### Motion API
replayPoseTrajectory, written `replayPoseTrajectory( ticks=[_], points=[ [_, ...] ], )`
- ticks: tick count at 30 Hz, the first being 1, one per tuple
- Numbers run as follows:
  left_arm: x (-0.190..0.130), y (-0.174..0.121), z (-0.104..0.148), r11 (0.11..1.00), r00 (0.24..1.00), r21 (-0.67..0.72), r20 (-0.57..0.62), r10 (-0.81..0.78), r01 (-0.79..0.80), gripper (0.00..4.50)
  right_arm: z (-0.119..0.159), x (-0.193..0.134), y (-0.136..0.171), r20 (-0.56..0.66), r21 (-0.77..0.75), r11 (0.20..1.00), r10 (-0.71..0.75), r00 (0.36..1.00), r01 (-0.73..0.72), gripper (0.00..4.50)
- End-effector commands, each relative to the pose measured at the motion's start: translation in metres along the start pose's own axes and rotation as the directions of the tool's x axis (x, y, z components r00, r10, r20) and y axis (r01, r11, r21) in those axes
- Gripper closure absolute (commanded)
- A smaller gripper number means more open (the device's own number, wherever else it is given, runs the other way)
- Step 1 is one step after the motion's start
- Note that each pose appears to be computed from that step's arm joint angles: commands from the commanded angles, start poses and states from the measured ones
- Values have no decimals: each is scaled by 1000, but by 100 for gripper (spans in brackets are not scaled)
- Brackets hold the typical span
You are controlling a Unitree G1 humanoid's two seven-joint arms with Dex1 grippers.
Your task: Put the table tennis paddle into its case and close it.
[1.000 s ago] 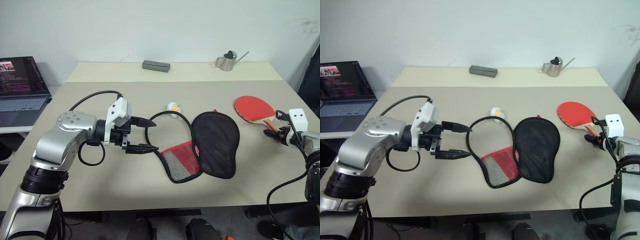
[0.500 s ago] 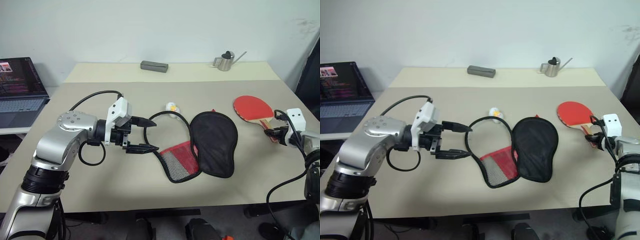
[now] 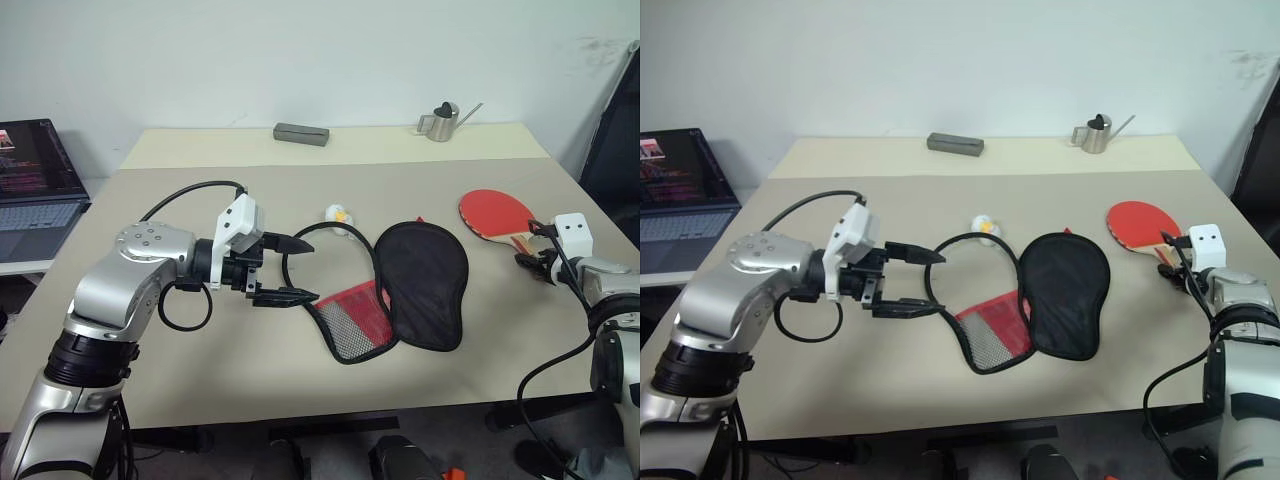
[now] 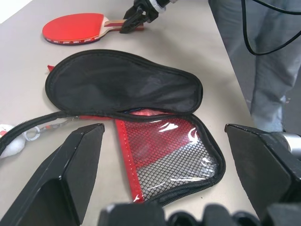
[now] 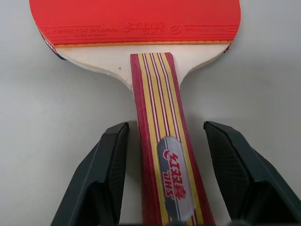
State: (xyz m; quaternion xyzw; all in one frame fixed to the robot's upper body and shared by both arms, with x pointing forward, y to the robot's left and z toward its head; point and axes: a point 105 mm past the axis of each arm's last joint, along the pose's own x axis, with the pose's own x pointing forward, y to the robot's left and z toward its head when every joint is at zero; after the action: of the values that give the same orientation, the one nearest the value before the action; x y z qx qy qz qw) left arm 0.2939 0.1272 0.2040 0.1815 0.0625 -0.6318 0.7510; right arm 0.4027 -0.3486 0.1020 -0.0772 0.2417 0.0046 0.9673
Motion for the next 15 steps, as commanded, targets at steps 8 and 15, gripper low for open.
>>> replayPoseTrajectory(
  ticks=[8, 15],
  points=[
    [-4, 4, 14, 998, 999, 63, 27, 30, -32, 0, 1, 10, 17, 12, 4, 1000, 6, 1000, -6, 328],
    [-9, 11, 12, 994, 996, 65, 31, 85, -87, 0, 15, 9, 15, 55, 3, 1000, -16, 998, 16, 328]
  ],
)
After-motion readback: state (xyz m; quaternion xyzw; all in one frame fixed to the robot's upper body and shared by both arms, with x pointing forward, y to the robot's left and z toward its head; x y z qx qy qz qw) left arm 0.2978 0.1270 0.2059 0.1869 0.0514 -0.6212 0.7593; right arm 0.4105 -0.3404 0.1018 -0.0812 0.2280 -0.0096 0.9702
